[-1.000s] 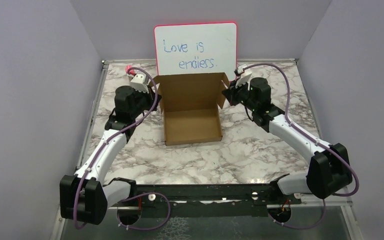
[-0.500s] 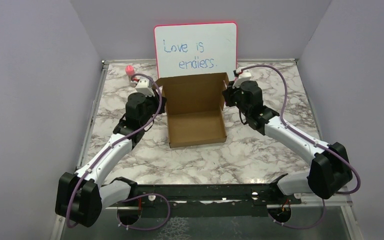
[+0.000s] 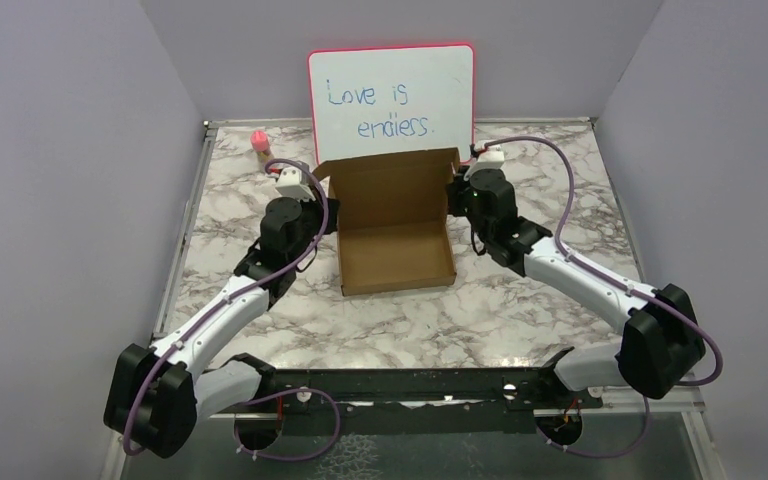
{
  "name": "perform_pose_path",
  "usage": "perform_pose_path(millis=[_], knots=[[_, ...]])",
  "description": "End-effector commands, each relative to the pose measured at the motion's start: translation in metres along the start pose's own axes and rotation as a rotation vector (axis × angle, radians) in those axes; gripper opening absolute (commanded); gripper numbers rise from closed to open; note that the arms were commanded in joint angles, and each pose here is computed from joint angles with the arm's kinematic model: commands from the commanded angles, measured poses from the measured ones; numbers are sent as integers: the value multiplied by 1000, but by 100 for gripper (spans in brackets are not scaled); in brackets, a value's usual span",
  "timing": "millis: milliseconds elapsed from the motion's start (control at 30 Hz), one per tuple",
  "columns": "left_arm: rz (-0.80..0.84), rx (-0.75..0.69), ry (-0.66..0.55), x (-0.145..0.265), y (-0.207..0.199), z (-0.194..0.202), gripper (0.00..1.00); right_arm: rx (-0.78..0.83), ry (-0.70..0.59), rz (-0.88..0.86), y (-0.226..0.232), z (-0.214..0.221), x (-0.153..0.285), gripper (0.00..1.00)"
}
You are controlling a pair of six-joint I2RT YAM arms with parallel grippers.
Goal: Fold the paper box
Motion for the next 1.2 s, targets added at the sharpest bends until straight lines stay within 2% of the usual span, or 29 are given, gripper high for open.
perform_pose_path(millis=[0,133,333,500,633,800,967,1067,1167], knots=[[112,58,37,8,-21,14,5,-74,42,-93,23,22,10,3],[118,53,71,14,-19,26,6,-61,98,-112,20,39,16,4],[98,65,102,27,-9,46,9,-67,115,-113,7,59,28,4],[100,66,133,35,-4,60,13,-64,153,-140,1,77,38,8],[118,81,161,46,-2,72,20,-64,165,-149,-4,86,47,14],[99,88,158,63,4,76,33,-43,153,-165,-12,87,61,29],[56,123,163,82,11,80,52,-32,192,-192,-17,91,78,57],[24,146,173,97,15,79,59,-33,239,-160,-25,95,92,63],[19,170,122,117,14,61,66,-40,252,-135,-31,90,107,68]])
Point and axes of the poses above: each gripper's point midway between its finger pads, its own x axis back along the fingers, its own y axis along the line the jaws close on, z = x × y, the point moved 7 cm from there along x, back along the fingers, and after that the axes turned 5 degrees about -x, right-handed, at the moved point
